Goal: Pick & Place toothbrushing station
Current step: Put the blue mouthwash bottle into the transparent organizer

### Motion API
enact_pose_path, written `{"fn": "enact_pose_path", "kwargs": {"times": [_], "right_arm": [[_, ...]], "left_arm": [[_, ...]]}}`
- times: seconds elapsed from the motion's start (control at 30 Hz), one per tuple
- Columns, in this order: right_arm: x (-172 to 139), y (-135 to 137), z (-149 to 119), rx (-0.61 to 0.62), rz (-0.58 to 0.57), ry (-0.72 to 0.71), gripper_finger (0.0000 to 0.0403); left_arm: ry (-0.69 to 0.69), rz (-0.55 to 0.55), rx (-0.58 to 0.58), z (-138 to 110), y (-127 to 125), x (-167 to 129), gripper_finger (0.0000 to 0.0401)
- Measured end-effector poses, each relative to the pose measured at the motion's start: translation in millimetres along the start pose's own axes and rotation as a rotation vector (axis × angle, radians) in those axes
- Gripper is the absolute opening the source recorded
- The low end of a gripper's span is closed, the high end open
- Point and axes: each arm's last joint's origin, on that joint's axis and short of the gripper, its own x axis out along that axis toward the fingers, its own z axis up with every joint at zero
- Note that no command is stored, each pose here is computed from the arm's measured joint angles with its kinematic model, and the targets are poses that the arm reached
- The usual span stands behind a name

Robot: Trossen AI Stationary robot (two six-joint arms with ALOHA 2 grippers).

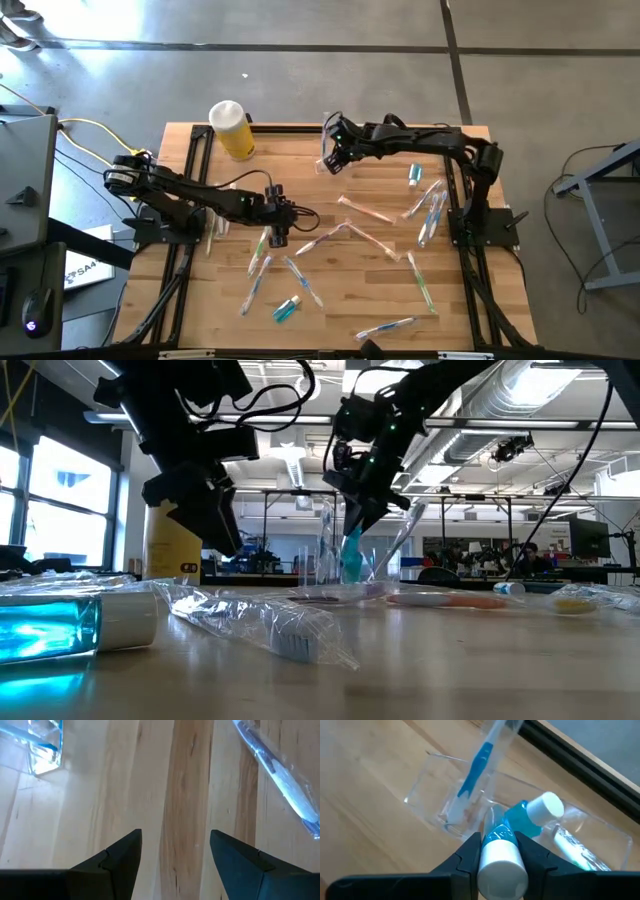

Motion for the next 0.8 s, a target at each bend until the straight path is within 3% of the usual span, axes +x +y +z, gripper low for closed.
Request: {"fn": "enact_pose_path", "kwargs": {"times": [0.73, 0.8], "right_arm": [[-1.3, -10.7, -7.7, -0.013, -0.056, 0.102, 0.0083], [-1.3, -10.7, -7.7, -0.014, -0.056, 0.102, 0.0098]], "left_arm": [[-0.050, -0.010, 0.005, -0.6, -1.3, 3.2, 0.0228], [-0.049, -0.010, 0.006, -0.7, -1.3, 3.2, 0.0228]]}}
